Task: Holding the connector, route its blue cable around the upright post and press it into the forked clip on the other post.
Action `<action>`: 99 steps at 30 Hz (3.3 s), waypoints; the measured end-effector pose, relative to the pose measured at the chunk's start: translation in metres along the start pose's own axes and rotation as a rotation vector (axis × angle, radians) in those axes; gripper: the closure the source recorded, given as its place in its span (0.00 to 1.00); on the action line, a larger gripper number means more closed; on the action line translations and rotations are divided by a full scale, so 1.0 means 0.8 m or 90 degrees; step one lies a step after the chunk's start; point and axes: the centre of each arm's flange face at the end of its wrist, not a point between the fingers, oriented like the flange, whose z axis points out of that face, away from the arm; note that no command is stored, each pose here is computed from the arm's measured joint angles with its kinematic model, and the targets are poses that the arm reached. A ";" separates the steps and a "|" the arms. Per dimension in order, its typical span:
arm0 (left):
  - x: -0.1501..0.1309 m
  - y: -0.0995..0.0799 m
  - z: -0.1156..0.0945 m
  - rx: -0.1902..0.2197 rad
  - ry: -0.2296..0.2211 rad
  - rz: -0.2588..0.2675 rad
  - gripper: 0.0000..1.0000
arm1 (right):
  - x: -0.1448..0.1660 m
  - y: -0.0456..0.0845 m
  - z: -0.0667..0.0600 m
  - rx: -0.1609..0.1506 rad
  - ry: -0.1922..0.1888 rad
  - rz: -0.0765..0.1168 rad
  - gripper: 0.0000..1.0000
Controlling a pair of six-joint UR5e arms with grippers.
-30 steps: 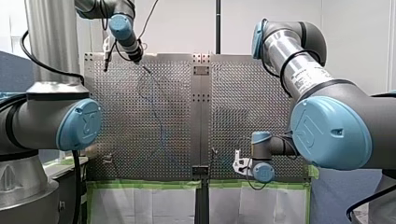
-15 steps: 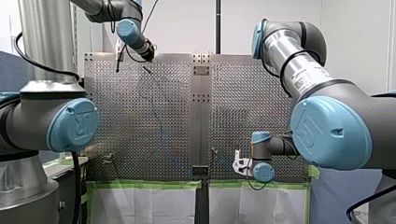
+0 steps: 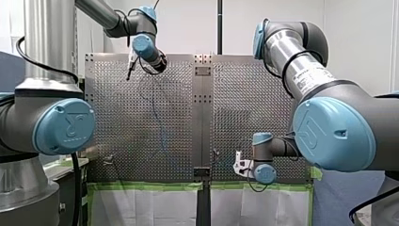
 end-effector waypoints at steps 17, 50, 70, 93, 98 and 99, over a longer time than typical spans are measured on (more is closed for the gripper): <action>0.031 -0.023 0.002 -0.069 -0.026 0.086 0.00 | -0.002 -0.002 -0.002 0.003 -0.007 -0.001 1.00; 0.085 -0.024 0.019 -0.248 -0.022 0.221 0.00 | -0.002 -0.004 -0.003 0.005 -0.008 -0.003 1.00; 0.123 -0.024 0.030 -0.317 0.062 0.318 0.00 | -0.002 -0.006 -0.003 0.007 -0.006 -0.002 1.00; 0.103 -0.018 0.070 -0.314 0.072 0.334 0.00 | -0.002 -0.011 -0.005 0.012 -0.004 -0.003 1.00; 0.097 -0.014 0.076 -0.310 0.063 0.331 0.00 | -0.002 -0.011 -0.004 0.012 -0.002 -0.002 1.00; 0.097 -0.013 0.077 -0.310 0.062 0.330 0.00 | -0.002 -0.011 -0.004 0.012 -0.002 -0.002 1.00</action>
